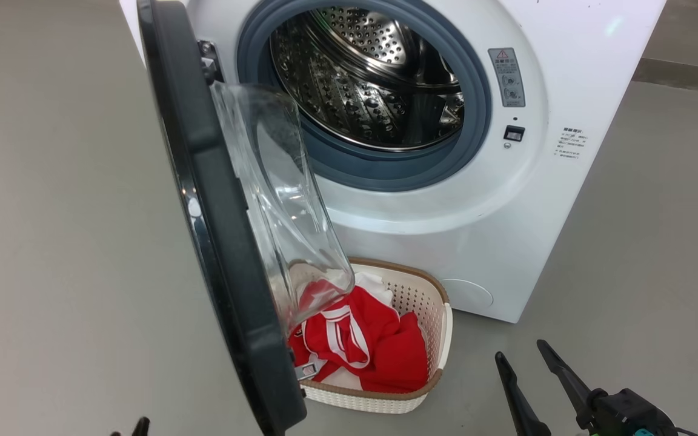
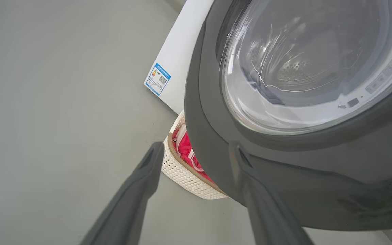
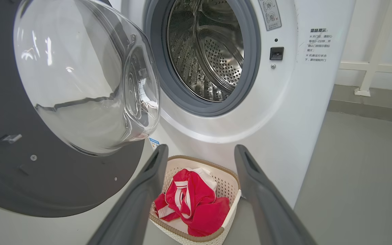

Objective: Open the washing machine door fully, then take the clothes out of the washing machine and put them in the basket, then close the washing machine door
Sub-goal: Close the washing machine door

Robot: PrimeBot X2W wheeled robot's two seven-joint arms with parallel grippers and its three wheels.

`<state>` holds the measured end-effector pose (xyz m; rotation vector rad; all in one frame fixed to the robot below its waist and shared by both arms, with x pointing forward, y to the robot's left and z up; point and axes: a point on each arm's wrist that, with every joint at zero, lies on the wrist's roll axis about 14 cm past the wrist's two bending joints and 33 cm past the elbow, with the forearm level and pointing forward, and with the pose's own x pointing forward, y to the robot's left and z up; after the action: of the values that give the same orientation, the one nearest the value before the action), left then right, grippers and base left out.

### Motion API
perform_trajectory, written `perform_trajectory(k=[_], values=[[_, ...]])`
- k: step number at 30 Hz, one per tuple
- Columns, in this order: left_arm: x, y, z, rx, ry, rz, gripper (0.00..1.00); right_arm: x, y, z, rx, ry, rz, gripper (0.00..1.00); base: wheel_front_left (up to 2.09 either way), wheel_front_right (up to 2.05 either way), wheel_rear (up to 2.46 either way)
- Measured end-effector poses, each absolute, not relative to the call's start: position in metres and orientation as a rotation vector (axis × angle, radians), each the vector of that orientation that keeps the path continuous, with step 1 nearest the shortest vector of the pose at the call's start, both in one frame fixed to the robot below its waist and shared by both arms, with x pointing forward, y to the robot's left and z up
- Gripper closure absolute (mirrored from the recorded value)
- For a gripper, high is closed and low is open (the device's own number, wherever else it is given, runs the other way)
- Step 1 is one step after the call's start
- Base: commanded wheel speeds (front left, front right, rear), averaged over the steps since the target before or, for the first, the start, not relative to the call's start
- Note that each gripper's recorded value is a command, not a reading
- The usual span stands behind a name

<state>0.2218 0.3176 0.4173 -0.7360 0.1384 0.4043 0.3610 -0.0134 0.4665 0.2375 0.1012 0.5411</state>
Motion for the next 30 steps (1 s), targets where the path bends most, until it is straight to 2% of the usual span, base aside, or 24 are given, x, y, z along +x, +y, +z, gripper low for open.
perform_trajectory(k=[8, 20, 30], values=[[0.229, 0.332, 0.436, -0.574, 0.061, 0.434, 0.00, 0.362, -0.013, 0.464, 0.238, 0.108, 0.542, 0.00, 0.00, 0.00, 0.00], [0.236, 0.312, 0.455, -0.185, 0.063, 0.380, 0.00, 0.368, -0.013, 0.465, 0.241, 0.104, 0.535, 0.00, 0.00, 0.00, 0.00], [0.233, 0.310, 0.453, -0.156, 0.066, 0.410, 0.00, 0.369, -0.013, 0.468, 0.241, 0.095, 0.535, 0.00, 0.00, 0.00, 0.00]])
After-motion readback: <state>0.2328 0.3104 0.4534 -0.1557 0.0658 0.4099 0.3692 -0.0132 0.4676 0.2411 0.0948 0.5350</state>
